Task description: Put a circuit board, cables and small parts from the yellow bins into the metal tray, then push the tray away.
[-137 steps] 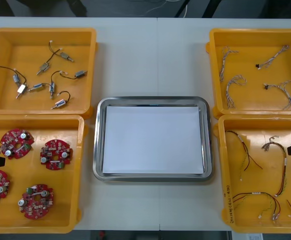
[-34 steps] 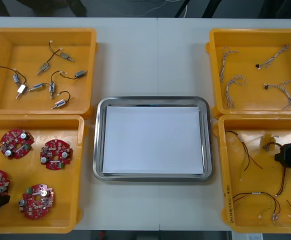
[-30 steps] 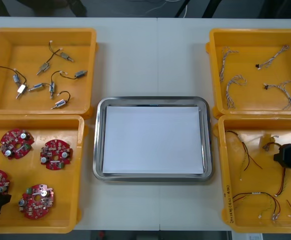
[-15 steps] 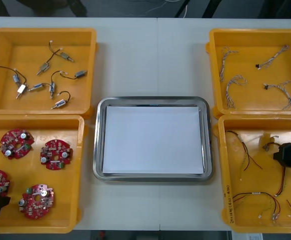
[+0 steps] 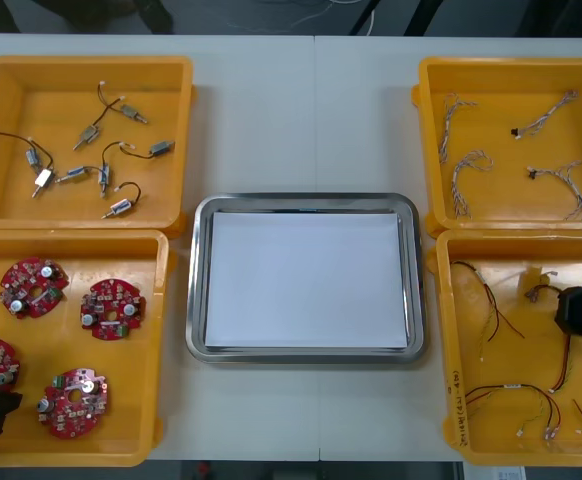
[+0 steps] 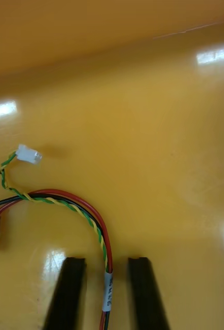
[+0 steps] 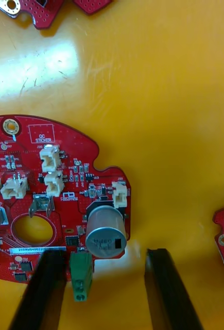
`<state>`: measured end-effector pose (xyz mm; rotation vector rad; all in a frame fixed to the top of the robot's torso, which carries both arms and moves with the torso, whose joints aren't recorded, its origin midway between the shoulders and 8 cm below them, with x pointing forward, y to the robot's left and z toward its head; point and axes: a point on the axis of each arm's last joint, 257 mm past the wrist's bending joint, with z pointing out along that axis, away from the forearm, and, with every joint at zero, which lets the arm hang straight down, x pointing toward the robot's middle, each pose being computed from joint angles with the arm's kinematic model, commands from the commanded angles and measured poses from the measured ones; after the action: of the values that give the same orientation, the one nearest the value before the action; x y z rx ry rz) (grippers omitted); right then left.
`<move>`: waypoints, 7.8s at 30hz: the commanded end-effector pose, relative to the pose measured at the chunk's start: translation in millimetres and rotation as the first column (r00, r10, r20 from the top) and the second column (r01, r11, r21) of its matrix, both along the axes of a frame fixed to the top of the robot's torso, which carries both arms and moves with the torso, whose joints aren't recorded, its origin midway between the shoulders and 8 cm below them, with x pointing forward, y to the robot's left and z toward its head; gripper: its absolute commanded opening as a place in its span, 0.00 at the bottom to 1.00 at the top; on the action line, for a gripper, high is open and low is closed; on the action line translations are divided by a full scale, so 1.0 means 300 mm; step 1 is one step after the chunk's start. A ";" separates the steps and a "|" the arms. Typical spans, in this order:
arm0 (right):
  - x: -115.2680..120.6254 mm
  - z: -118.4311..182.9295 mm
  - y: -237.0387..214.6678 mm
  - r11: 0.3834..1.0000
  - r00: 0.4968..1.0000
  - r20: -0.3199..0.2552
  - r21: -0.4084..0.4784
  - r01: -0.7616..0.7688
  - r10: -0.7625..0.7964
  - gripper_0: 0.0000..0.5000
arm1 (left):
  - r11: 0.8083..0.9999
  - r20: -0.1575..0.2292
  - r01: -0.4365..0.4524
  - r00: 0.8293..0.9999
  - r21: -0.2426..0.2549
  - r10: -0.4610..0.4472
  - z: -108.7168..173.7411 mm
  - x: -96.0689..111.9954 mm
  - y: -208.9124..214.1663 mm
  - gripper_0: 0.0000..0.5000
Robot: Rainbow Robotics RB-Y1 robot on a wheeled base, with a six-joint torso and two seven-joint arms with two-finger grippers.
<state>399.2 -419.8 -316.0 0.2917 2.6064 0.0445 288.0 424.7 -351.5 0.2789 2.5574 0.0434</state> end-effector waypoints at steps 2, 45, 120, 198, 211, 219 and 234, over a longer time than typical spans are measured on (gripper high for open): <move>-0.038 -0.049 0.038 1.000 1.000 -0.023 0.030 0.010 -0.009 0.00 | 0.984 0.003 0.141 0.990 0.110 -0.142 0.021 0.023 0.022 0.00; -0.078 0.550 -0.073 0.986 0.999 -0.008 -0.160 -0.054 0.054 0.00 | 0.995 -0.090 0.056 0.995 0.087 -0.049 0.374 0.027 -0.040 0.00; -0.107 0.632 0.716 0.512 0.583 -0.143 -0.343 -0.787 0.800 0.00 | 0.976 -0.036 0.214 0.976 -0.038 -0.215 0.573 0.217 -0.951 0.00; -0.111 0.629 0.720 0.510 0.579 -0.145 -0.338 -0.791 0.802 0.00 | 0.987 -0.038 0.052 0.998 -0.152 -0.059 0.271 0.333 -1.237 1.00; -0.139 0.614 0.803 0.420 0.500 -0.186 -0.345 -0.839 0.846 0.00 | 0.987 -0.057 -0.043 0.998 -0.154 0.035 0.450 0.363 -1.138 1.00; -0.166 0.563 0.909 0.334 0.422 -0.222 -0.346 -0.877 0.879 0.00 | 0.982 -0.075 -0.104 0.993 -0.158 0.093 0.612 0.359 -1.021 1.00; -0.145 0.419 1.115 0.232 0.326 -0.262 -0.333 -0.914 0.908 0.00 | 0.953 -0.090 -0.273 0.961 -0.130 0.263 0.783 0.445 -0.746 1.00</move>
<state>351.7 -111.7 -191.5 -1.4641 2.3281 -0.1594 402.6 180.3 -147.3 -0.1096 2.6927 -0.0744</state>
